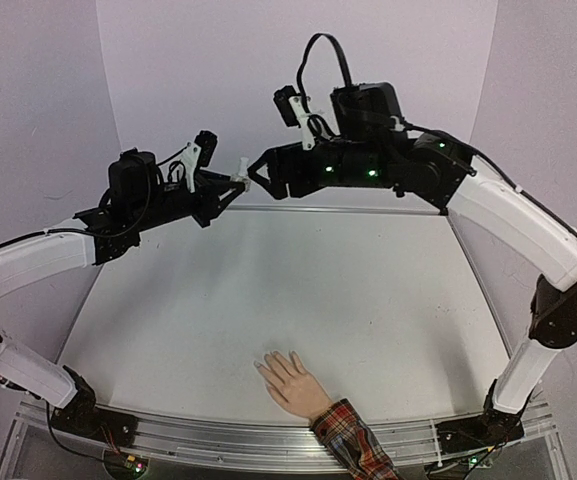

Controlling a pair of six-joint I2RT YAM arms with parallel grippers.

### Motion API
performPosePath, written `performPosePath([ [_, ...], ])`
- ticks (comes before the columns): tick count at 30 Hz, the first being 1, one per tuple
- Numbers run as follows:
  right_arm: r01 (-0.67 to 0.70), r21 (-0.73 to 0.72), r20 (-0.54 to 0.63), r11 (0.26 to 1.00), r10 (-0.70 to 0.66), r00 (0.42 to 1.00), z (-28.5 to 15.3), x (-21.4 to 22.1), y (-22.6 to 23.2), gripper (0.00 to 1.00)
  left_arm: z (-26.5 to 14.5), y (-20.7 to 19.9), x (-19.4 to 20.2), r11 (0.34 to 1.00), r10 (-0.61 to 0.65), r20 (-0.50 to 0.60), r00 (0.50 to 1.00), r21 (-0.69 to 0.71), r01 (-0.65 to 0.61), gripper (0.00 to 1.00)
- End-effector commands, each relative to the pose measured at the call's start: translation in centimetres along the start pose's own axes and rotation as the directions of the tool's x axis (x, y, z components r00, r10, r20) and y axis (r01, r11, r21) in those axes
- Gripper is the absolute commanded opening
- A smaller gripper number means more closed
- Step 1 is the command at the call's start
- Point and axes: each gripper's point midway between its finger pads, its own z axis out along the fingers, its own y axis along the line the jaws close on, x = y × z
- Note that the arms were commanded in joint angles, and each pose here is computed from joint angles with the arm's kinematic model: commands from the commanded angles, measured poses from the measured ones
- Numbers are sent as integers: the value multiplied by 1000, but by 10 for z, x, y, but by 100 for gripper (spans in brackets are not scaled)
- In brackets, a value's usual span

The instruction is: Paint the nails

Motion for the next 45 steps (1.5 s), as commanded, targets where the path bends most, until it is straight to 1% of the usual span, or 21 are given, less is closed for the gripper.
performPosePath([
  [1, 60, -295, 12, 954, -59, 998, -39, -14, 26, 73, -19, -44, -23, 976, 56, 74, 996, 204, -70, 0],
  [4, 57, -397, -3, 916, -63, 998, -42, -13, 33, 73, -24, -58, -23, 956, 47, 73, 996, 288, -66, 0],
  [8, 40, -463, -40, 885, -66, 997, -35, -4, 33, 70, -32, -73, -30, 928, 39, 89, 995, 367, -69, 0],
  [12, 46, -476, -51, 878, -80, 995, -26, 2, 31, 68, -35, -83, -34, 900, 30, 88, 996, 430, -65, 0],
  [15, 34, -493, -65, 869, -76, 995, -18, 4, 30, 61, -37, -90, -35, 879, 18, 78, 997, 473, -53, 0],
  [17, 31, -492, -70, 870, -75, 995, -15, 5, 28, 57, -37, -91, -36, 874, 16, 75, 997, 483, -50, 0],
  [22, 50, -503, -80, 863, -104, 991, -10, 12, 29, 54, -39, -93, -37, 871, 18, 79, 997, 488, -54, 0],
  [24, 48, -504, -90, 862, -108, 990, -8, 15, 28, 50, -39, -92, -38, 870, 18, 78, 997, 491, -54, 0],
  [30, 36, -526, -117, 850, -114, 987, -6, 20, 31, 46, -38, -93, -37, 867, 15, 67, 998, 496, -46, 0],
  [38, 28, -529, -139, 848, -119, 983, -2, 24, 31, 32, -36, -94, -37, 863, 11, 58, 998, 504, -39, 0],
  [41, 27, -529, -141, 848, -120, 983, 0, 24, 31, 26, -35, -94, -37, 861, 11, 56, 998, 508, -38, 0],
  [45, 28, -524, -143, 851, -120, 982, 0, 24, 30, 13, -34, -93, -35, 860, 7, 49, 999, 510, -31, 0],
])
